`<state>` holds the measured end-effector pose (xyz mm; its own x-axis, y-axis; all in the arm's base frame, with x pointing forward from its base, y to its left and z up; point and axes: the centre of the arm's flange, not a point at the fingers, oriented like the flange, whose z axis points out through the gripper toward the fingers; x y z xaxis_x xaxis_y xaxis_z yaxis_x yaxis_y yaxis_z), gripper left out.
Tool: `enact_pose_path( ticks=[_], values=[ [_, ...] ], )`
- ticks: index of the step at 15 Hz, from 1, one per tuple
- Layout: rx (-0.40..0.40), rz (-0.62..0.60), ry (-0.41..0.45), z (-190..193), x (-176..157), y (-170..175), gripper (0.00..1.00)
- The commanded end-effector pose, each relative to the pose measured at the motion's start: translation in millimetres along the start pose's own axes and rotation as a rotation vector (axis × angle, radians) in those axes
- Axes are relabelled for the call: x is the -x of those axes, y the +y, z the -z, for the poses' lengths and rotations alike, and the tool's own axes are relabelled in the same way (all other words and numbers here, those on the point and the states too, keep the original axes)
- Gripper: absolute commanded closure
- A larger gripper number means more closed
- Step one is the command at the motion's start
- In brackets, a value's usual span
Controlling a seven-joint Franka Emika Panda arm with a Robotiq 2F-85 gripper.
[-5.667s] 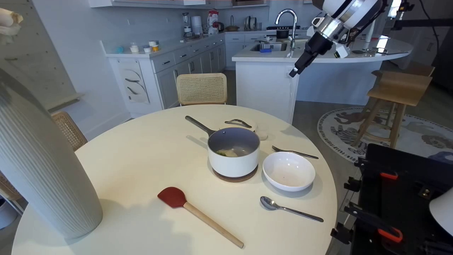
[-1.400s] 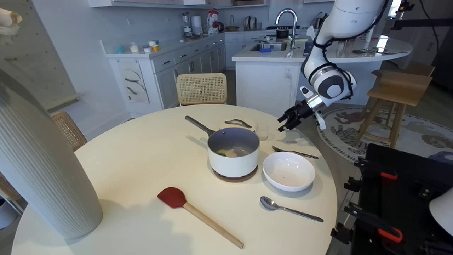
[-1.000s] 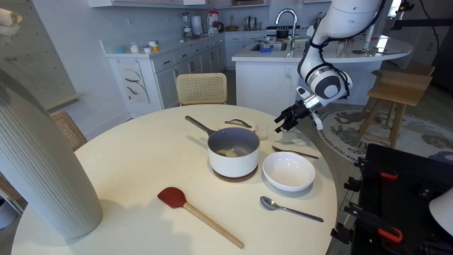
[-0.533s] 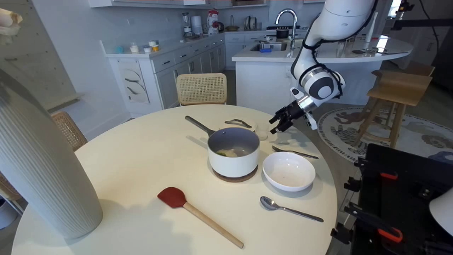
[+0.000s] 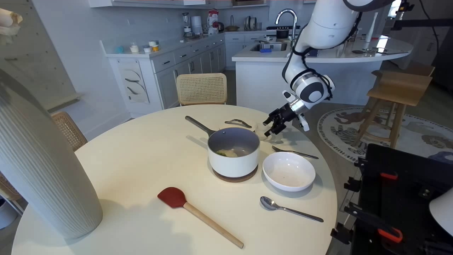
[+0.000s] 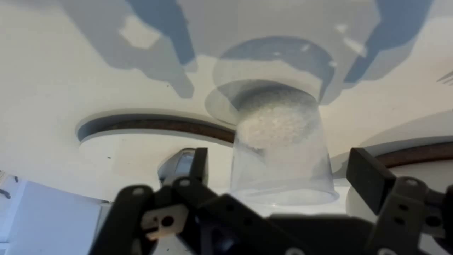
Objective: Pour the contents of the colourless cup into the white pot
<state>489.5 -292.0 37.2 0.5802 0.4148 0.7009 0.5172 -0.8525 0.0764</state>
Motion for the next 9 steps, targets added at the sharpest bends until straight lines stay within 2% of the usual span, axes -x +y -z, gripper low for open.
enact_pose_path(
  ticks=[1,9],
  values=[
    [0.008,0.007,-0.004,-10.4,7.9,-1.5,0.0],
    [0.009,0.02,0.008,-10.8,5.1,0.3,0.0]
  ],
)
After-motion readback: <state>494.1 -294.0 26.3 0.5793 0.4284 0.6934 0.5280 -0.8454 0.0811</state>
